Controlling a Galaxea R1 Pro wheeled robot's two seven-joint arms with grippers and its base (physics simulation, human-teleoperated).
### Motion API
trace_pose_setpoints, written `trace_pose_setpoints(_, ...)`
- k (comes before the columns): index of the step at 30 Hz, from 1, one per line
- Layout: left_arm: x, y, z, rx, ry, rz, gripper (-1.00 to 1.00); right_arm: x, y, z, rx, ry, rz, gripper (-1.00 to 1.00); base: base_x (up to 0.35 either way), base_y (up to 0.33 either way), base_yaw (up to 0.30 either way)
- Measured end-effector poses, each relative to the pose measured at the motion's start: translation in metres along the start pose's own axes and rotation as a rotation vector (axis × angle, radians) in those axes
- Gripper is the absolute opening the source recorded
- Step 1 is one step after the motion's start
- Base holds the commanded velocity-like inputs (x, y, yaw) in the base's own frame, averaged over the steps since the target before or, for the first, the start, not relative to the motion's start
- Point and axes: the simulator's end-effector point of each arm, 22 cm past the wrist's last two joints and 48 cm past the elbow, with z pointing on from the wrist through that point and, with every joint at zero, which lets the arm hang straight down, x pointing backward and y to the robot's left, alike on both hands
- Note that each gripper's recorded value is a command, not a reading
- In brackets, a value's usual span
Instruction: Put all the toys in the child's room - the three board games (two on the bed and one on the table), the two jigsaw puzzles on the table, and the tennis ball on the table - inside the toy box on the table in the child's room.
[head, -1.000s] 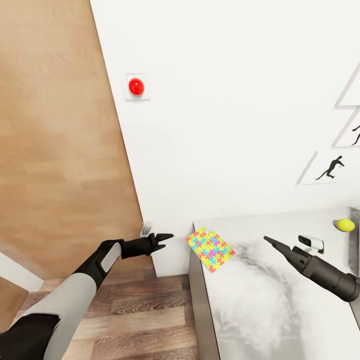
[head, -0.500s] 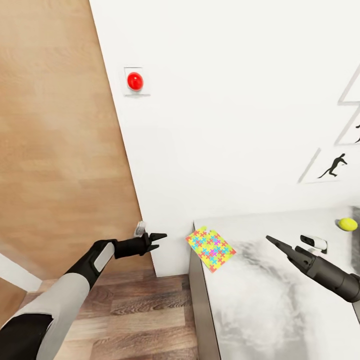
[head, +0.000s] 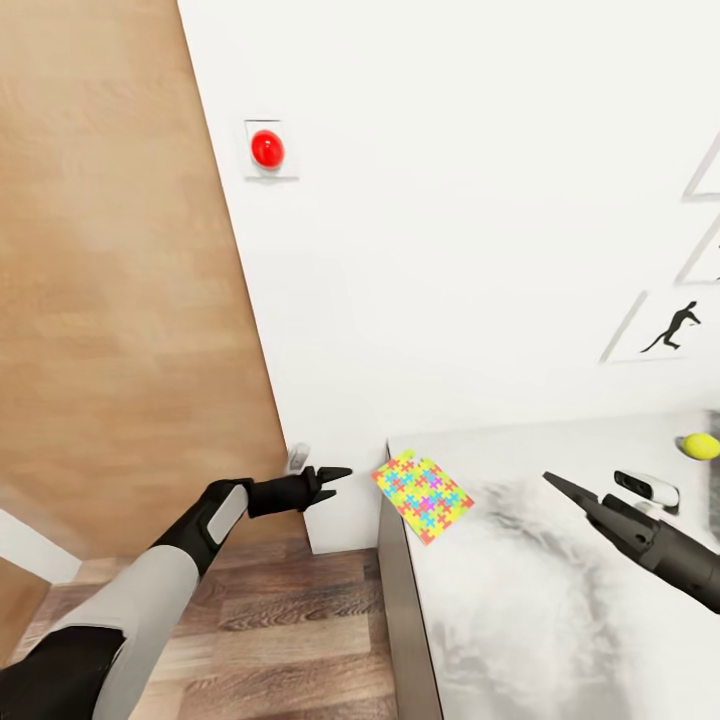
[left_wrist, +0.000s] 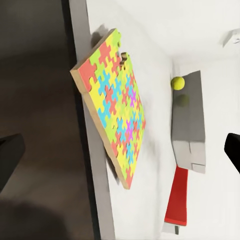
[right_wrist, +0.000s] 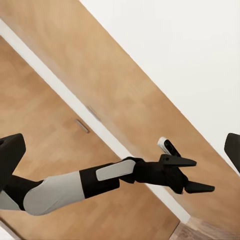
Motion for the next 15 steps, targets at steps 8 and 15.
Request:
trace_pose_setpoints(8,0.001,0.005,0.007,0.008,0.0,0.0,1.0,0.003,-0.004,-0.004,-0.005,-0.009,-0.006,1.0,0.0,0.0,0.0)
trace_pose_setpoints(15,0.001,0.012,0.009,0.014,-0.001,0.0,1.0,0.008,-0.01,-0.006,-0.007,-0.011,-0.007,1.0,0.0,0.0,0.0)
